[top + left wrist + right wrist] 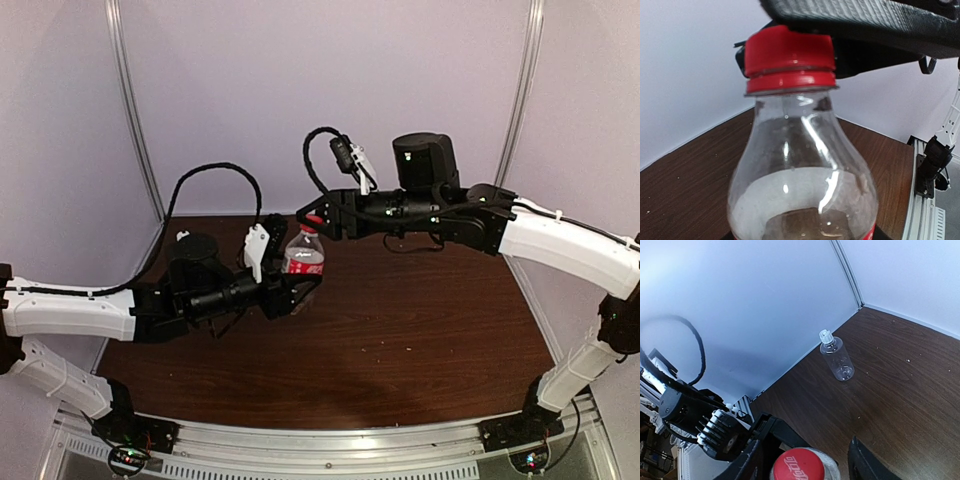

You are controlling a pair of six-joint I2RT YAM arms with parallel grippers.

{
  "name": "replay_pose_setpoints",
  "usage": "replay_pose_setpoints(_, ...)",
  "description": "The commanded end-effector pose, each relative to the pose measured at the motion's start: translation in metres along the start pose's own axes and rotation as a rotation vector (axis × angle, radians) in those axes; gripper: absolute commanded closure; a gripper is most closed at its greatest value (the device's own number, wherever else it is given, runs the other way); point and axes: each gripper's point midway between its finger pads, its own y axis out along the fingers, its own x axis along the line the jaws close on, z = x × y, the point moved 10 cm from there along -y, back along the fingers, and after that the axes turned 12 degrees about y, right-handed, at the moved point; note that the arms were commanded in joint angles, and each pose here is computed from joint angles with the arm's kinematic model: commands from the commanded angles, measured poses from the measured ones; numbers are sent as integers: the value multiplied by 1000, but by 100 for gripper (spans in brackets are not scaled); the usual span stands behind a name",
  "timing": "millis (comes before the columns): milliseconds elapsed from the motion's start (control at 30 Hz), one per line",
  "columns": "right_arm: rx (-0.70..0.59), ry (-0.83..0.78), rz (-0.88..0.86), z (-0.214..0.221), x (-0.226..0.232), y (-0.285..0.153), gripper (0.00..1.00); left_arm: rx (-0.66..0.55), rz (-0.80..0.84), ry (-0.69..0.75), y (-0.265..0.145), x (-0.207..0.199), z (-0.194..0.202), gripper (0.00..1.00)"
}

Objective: Unscrew the bottle caps

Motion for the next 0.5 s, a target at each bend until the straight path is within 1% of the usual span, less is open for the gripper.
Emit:
replay_pose_setpoints(0, 1, -4, -38, 1, 4, 3, 44, -67, -26, 19, -3, 3, -19, 71)
replay_pose_setpoints(133, 2, -9, -54, 1, 6, 2, 52, -66, -27, 19, -3, 3, -19, 70)
replay_pose_setpoints(467, 9, 1, -46, 5, 1, 6, 49, -70, -31, 21, -4, 3, -20, 70)
